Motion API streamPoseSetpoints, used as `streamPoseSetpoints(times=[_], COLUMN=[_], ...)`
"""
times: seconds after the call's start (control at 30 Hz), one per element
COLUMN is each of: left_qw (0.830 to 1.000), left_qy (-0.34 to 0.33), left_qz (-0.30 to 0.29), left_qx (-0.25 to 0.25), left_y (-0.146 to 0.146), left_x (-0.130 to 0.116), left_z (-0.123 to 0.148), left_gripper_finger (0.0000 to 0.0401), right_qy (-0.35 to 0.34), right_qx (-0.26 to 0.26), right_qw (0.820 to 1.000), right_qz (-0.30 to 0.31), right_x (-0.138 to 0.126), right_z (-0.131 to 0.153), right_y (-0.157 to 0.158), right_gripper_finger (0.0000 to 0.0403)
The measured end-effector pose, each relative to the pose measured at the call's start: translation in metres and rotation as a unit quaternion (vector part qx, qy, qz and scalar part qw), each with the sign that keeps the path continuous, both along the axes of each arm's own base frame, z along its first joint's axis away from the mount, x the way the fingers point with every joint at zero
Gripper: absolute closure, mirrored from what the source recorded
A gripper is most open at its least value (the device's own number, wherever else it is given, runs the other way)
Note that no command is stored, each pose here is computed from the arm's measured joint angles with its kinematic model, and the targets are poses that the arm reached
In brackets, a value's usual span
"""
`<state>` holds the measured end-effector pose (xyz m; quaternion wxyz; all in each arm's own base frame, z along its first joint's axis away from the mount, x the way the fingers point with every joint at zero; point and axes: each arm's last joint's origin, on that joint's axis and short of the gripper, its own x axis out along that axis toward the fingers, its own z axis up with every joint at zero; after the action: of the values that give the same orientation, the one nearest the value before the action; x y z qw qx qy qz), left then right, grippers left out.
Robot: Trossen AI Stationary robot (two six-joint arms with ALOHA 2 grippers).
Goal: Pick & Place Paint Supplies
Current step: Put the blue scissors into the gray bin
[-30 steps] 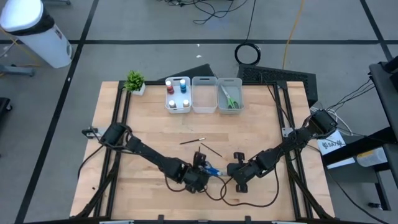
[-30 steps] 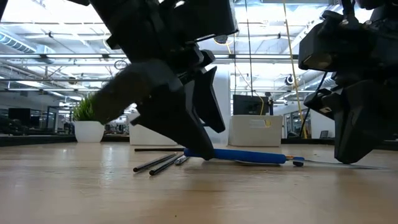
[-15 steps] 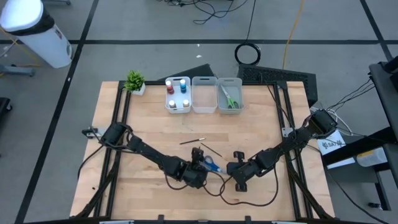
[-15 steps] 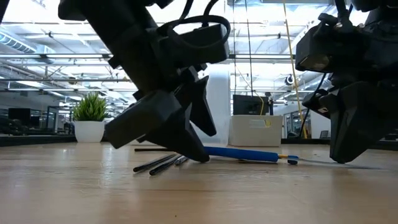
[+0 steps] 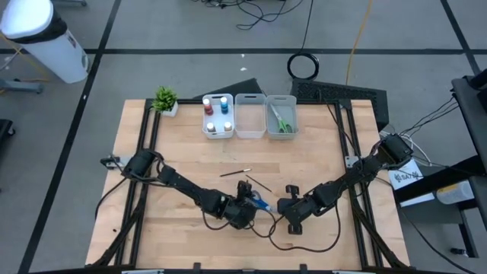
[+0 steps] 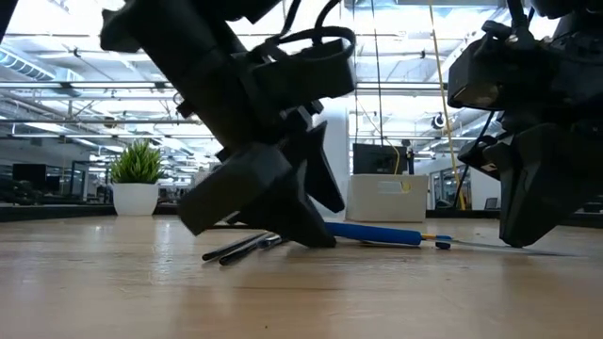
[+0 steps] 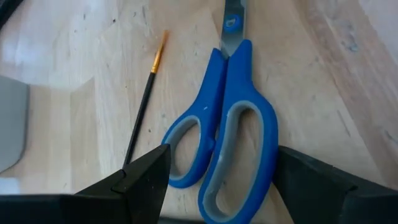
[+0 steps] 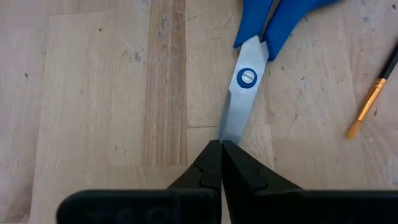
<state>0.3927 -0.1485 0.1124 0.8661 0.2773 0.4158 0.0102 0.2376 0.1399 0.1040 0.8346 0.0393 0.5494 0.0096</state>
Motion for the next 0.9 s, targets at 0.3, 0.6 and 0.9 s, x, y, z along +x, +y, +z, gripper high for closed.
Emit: streamPoseSetpoints(times=[0.3, 0.6, 0.9], left_qw=[1.000, 0.992, 0.992], left_qy=[0.009, 0.047, 0.056], left_qz=[-0.005, -0.010, -0.014], left_qx=[-0.027, -0.116, -0.114], left_y=[0.006, 0.017, 0.018], left_x=[0.005, 0.007, 0.006], left_z=[-0.009, -0.012, -0.013], left_gripper_finger=[0.0134, 0.0271, 0.0281], right_qy=[-0.004, -0.004, -0.008], right_qx=[0.002, 0.003, 0.006], right_qw=[1.000, 1.000, 1.000], right_qz=[0.002, 0.002, 0.003], right_x=[0.001, 0.001, 0.001], right_z=[0.000, 0.001, 0.001], right_y=[0.000, 0.001, 0.001], right_gripper_finger=[0.0403, 0.0403, 0.0403])
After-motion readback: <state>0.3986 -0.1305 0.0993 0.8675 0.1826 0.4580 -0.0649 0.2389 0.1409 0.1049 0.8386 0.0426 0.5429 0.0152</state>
